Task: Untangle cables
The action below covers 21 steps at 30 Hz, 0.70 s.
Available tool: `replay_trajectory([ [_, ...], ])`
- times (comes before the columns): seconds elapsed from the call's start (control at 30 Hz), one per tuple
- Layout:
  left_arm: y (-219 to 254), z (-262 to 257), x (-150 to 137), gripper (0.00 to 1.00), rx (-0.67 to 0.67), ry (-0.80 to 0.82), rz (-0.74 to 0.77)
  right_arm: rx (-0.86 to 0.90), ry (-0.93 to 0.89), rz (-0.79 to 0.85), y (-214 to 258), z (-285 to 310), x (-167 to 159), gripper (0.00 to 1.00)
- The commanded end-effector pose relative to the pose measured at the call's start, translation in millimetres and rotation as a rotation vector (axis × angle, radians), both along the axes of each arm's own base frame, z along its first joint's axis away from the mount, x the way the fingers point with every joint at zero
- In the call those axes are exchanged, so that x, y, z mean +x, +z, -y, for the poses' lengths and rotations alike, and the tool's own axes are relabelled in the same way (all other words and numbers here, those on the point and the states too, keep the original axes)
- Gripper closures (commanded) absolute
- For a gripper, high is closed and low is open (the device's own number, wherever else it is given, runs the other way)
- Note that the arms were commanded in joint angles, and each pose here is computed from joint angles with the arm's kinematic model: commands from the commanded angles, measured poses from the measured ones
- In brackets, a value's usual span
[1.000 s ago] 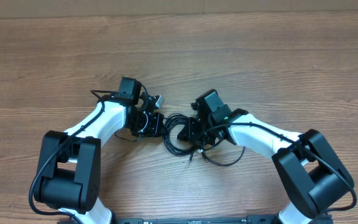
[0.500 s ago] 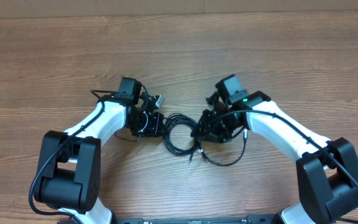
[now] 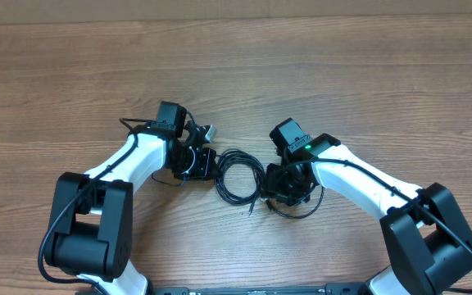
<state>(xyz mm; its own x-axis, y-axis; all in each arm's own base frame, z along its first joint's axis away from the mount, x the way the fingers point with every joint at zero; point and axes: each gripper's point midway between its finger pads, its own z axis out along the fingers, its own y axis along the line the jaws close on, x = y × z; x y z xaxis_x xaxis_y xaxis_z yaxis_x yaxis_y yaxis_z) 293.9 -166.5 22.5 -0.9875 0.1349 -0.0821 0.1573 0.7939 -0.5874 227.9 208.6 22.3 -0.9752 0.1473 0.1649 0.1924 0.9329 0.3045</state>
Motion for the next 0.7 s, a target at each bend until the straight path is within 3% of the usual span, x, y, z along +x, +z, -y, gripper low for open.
replay_trajectory([
  [0.0,-4.3,3.2,-4.9,0.96,-0.021,-0.023,-0.012,-0.058,-0.004,0.012,-9.0,10.7,-5.8,0.54],
  [0.13,-4.3,3.1,-5.0,0.96,-0.021,-0.023,-0.012,-0.041,0.003,-0.008,-17.8,10.3,-15.6,0.4],
  [0.23,-4.3,3.1,-5.0,0.96,-0.021,-0.023,-0.012,0.016,0.012,-0.053,-19.7,3.8,-27.2,0.39],
  [0.33,-4.3,3.2,-5.0,0.96,-0.021,-0.023,-0.012,0.092,0.057,-0.084,-14.3,-6.6,-35.3,0.76],
  [0.37,-4.3,3.1,-5.0,0.96,-0.021,-0.023,-0.012,0.129,0.074,-0.082,-11.6,-12.1,-35.1,0.82],
  [0.47,-4.3,3.1,-5.0,0.96,-0.021,-0.023,-0.012,0.256,0.083,-0.06,-0.4,-32.0,-26.1,0.95],
  [0.53,-4.4,3.0,-5.5,0.96,-0.02,-0.023,-0.015,0.394,0.092,-0.046,19.0,-50.7,-15.3,0.96],
  [0.67,-4.4,3.0,-5.6,0.96,-0.02,-0.023,-0.015,0.506,0.076,-0.009,46.3,-62.4,8.6,0.96],
])
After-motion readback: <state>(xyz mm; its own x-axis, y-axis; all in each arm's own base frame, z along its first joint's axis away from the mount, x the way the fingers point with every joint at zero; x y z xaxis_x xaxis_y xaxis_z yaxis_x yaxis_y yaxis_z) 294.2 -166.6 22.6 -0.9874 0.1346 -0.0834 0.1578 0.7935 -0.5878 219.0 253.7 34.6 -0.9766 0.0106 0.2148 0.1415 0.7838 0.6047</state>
